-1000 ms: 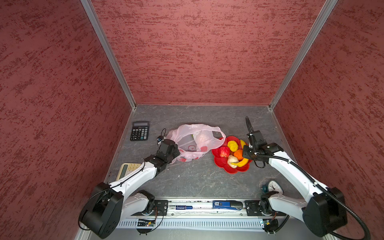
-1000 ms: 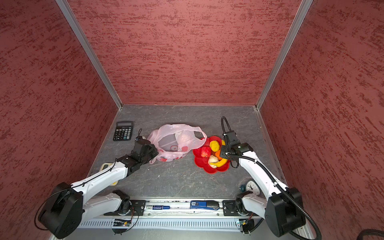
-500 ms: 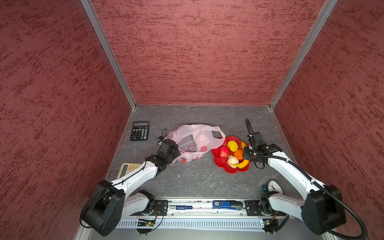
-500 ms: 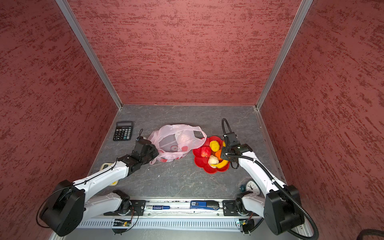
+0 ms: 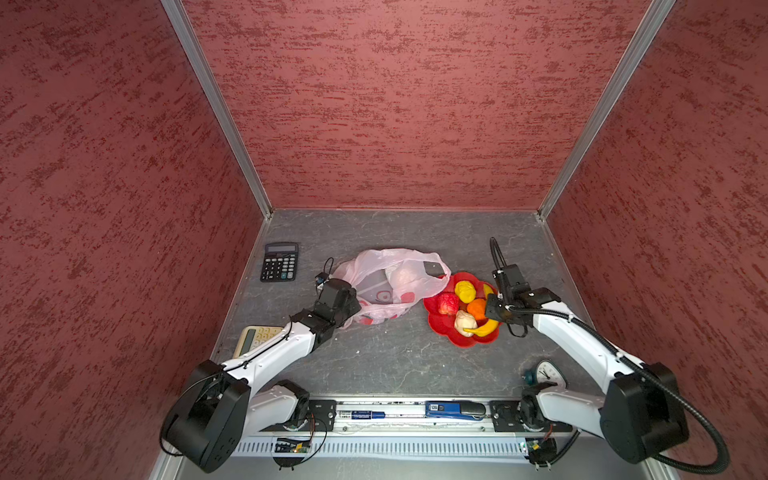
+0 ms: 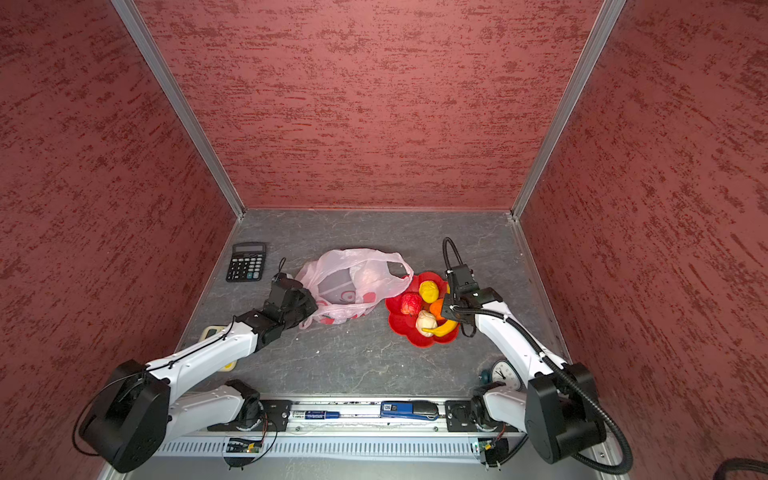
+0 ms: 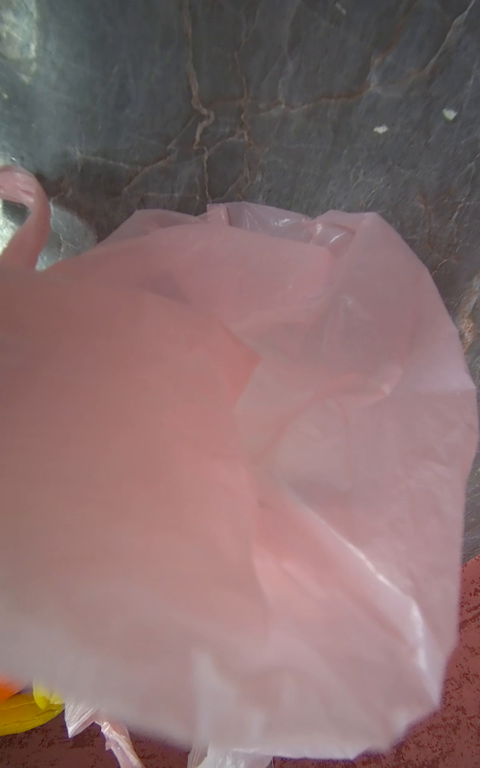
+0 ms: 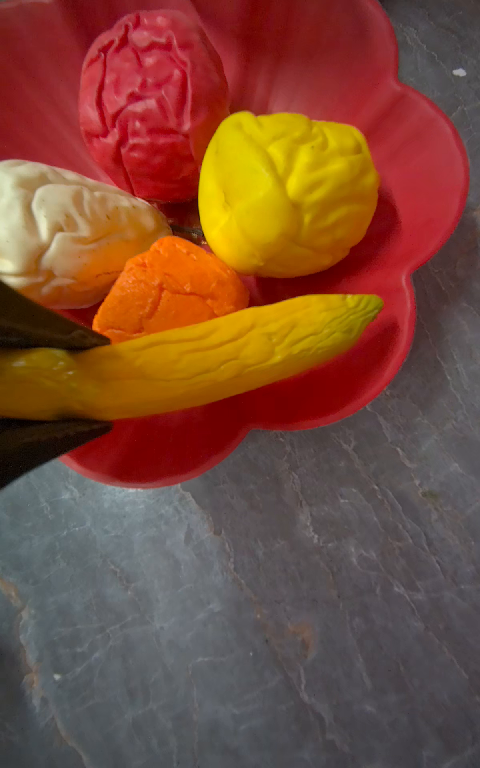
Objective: Take the fake fruits out of the plastic bag
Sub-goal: 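Lower the yellow banana onto the red plate and open the right gripper, then move the right gripper back over the bag mouth, then lower the right gripper into the bag toward the pale round fruit, then close the right gripper on the pale round fruit inside the bag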
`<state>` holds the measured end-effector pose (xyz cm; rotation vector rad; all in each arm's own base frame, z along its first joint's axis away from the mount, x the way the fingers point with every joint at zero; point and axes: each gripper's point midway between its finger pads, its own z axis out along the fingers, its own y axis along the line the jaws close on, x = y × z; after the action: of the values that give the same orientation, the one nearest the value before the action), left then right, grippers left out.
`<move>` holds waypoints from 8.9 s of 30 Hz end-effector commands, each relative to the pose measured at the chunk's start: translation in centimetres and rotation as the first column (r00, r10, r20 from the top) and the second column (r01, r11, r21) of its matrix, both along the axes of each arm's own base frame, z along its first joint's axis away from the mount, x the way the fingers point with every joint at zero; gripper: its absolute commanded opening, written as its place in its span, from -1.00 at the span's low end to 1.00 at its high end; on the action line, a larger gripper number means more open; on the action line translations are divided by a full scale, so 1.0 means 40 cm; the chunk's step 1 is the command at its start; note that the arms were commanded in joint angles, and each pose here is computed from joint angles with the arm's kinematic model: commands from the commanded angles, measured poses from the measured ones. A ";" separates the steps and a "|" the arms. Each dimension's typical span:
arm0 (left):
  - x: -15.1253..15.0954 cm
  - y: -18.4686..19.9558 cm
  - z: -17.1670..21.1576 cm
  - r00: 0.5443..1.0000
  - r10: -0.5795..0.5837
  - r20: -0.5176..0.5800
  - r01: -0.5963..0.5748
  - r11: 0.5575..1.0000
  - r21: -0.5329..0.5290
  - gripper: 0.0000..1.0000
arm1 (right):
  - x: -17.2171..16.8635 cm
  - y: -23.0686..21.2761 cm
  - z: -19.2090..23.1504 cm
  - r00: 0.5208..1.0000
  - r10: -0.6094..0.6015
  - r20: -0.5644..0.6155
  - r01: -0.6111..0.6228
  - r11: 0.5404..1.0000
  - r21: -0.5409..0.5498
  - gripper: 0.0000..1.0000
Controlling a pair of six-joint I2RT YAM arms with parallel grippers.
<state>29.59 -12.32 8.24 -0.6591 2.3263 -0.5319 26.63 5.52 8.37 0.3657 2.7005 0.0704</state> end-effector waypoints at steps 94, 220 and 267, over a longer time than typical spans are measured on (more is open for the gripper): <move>-0.030 -0.003 -0.019 0.998 -0.058 -0.011 0.058 0.998 0.000 -0.97 | 0.345 0.654 0.063 0.873 0.391 0.292 -0.409 0.913 0.002 0.47; -0.016 -0.018 -0.044 1.000 -0.028 0.003 0.028 0.999 0.036 -0.98 | 0.192 0.844 0.093 0.747 0.601 0.284 -0.650 0.751 0.118 0.29; -0.011 -0.034 -0.073 0.999 -0.040 -0.018 0.041 0.999 0.022 -0.98 | 0.158 0.860 -0.105 0.787 0.607 0.113 -0.617 0.767 0.178 0.49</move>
<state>28.81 -13.14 5.10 -0.6075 2.3721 -0.4938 33.70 39.92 5.91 -0.4700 2.5935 0.5642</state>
